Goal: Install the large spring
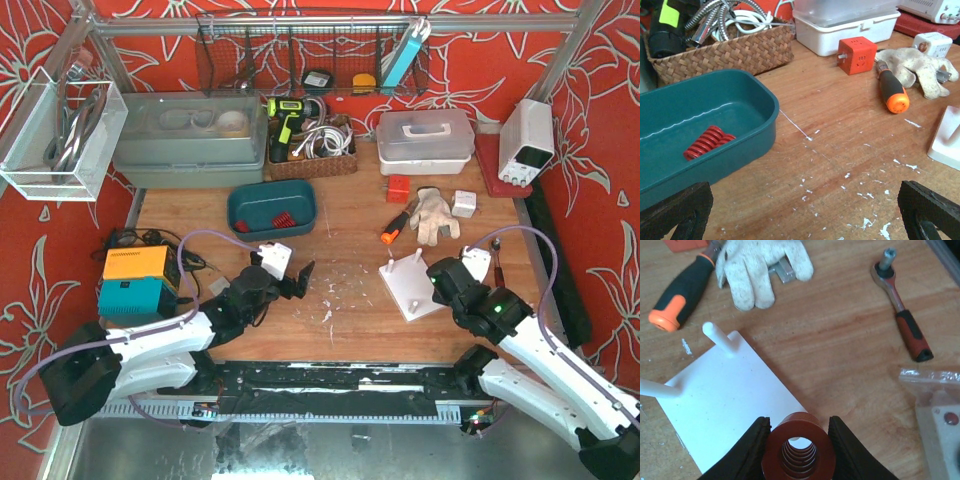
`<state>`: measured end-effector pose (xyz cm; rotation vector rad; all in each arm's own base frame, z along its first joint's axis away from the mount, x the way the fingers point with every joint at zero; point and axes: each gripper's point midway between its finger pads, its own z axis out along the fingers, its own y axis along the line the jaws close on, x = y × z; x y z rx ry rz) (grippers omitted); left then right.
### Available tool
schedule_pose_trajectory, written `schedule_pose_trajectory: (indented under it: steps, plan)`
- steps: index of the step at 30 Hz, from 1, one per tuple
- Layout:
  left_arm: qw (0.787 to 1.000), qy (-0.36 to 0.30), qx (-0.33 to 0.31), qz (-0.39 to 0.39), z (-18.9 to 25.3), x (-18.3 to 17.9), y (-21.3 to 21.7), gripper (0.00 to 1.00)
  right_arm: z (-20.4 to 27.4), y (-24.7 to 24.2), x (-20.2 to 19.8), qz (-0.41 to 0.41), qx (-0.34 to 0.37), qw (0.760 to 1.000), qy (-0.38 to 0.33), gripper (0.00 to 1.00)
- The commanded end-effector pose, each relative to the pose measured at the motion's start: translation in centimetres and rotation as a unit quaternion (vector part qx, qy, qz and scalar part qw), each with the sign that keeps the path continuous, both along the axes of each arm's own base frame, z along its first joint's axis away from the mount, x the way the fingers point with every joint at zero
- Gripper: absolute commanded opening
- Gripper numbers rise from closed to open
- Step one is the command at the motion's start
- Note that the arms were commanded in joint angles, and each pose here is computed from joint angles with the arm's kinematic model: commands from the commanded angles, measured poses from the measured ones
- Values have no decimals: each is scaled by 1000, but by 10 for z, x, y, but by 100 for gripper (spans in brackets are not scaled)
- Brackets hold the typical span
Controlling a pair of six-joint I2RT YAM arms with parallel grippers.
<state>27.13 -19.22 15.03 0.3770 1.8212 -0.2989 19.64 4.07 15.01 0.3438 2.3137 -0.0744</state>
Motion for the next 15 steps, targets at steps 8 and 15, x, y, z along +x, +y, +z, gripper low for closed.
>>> schedule_pose_trajectory:
  steps: [8, 15]
  plan:
    - [1000, -2, -13, -26, 5, -5, -8, 100, -16, 3, 7, -14, 36, 999, -4, 0]
    - [999, -15, -22, -28, 14, -6, -7, 100, -26, 2, 9, -17, 35, 999, 9, 0]
